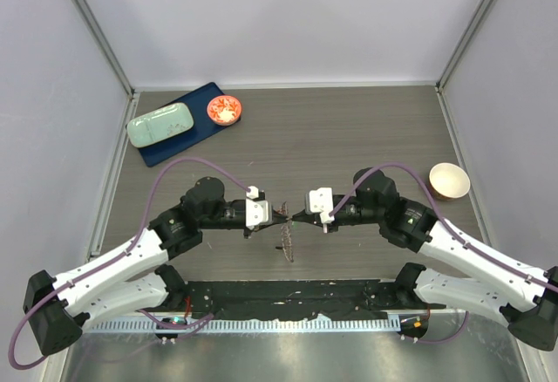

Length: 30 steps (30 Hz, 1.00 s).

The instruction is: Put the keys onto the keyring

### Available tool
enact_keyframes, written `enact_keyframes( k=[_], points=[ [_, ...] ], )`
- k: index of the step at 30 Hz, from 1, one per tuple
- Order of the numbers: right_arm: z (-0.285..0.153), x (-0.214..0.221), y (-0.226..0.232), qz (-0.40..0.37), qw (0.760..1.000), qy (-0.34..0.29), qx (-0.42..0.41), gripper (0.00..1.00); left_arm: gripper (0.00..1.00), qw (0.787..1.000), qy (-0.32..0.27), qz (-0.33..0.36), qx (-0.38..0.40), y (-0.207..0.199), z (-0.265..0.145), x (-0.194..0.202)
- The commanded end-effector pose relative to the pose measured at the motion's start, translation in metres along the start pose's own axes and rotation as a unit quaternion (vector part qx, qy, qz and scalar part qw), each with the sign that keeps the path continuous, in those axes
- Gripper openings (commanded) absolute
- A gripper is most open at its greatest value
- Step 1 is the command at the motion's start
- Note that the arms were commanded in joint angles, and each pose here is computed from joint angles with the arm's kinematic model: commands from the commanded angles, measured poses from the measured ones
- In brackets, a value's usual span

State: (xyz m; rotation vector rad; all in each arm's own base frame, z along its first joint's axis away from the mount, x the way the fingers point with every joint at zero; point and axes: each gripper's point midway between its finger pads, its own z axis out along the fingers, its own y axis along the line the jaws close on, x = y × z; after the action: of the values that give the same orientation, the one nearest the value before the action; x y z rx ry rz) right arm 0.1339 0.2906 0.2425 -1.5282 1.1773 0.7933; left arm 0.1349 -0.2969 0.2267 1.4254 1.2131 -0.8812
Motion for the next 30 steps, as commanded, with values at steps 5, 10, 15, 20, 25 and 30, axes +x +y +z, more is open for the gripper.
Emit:
enact_keyframes(
  k=[5, 10, 15, 20, 25, 30],
  points=[
    [0.005, -0.008, 0.001, 0.002, 1.0, -0.018, -0.011, 0.01, 0.0, 0.999, -0.05, 0.015, -0.003, 0.005, 0.003, -0.028],
    [0.007, -0.007, 0.003, 0.005, 1.0, -0.017, -0.015, 0.01, 0.0, 0.998, -0.062, 0.008, -0.008, 0.006, 0.004, -0.032],
    [0.008, -0.004, 0.003, 0.009, 1.0, -0.011, -0.016, 0.01, 0.0, 0.998, -0.067, 0.008, -0.012, 0.007, 0.003, -0.034],
    [0.008, 0.001, 0.003, 0.011, 1.0, -0.002, -0.016, 0.01, 0.0, 0.997, -0.075, 0.006, -0.017, 0.007, 0.001, -0.037],
    [0.008, 0.004, 0.004, 0.012, 1.0, 0.004, -0.019, 0.01, 0.0, 0.997, -0.08, 0.004, -0.02, 0.008, -0.001, -0.039],
    [0.009, 0.007, 0.007, 0.013, 1.0, 0.012, -0.026, 0.01, 0.0, 0.996, -0.087, 0.001, -0.03, 0.011, -0.003, -0.042]
  ],
)
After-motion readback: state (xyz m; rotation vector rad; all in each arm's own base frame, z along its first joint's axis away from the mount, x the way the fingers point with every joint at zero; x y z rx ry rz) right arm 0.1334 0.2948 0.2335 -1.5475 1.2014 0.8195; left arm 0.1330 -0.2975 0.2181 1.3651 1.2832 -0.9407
